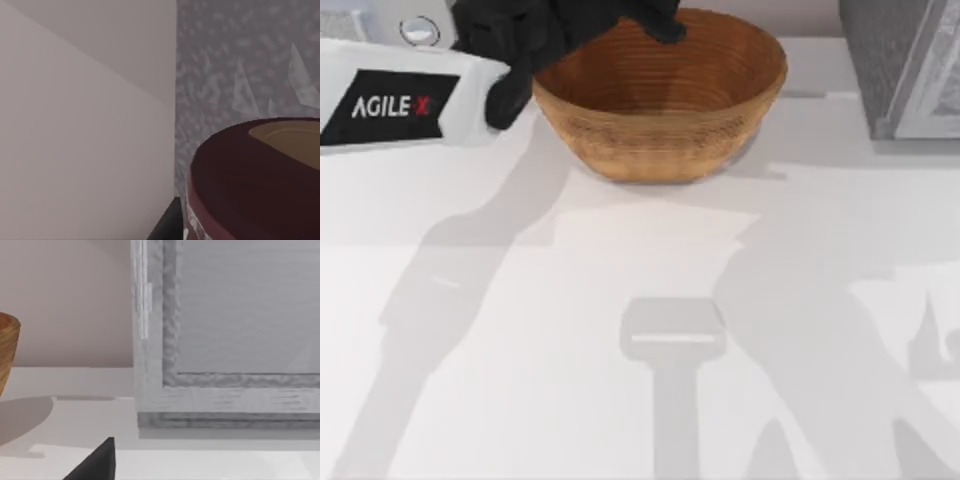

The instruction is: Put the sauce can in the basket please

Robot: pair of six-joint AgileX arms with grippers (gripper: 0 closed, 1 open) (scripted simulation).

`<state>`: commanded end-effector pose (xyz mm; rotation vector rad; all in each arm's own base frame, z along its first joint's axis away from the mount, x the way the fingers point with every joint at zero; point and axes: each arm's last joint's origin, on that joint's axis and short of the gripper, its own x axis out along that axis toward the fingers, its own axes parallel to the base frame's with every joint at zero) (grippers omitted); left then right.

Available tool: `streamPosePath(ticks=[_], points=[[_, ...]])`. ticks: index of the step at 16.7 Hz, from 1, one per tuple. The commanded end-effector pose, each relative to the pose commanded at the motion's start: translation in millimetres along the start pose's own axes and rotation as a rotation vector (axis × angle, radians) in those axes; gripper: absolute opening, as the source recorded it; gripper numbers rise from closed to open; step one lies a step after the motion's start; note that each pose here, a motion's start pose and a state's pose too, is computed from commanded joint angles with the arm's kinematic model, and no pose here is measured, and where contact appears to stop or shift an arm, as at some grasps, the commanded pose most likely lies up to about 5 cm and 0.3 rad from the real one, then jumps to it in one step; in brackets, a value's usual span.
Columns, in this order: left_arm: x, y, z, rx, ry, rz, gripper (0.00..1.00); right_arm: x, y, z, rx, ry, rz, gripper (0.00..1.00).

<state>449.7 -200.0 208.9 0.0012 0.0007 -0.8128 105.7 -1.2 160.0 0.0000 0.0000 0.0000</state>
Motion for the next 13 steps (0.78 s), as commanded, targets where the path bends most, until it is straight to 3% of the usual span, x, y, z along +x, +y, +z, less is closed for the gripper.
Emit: streamPosePath(ticks=[7,13], points=[[0.0,0.0,0.0,0.000,0.000,0.000,0.98,0.0,0.0,0.0,0.000,0.000,0.000,1.00],[0.0,0.0,0.0,0.000,0.000,0.000,1.00,0.0,0.0,0.0,0.000,0.000,0.000,1.00]])
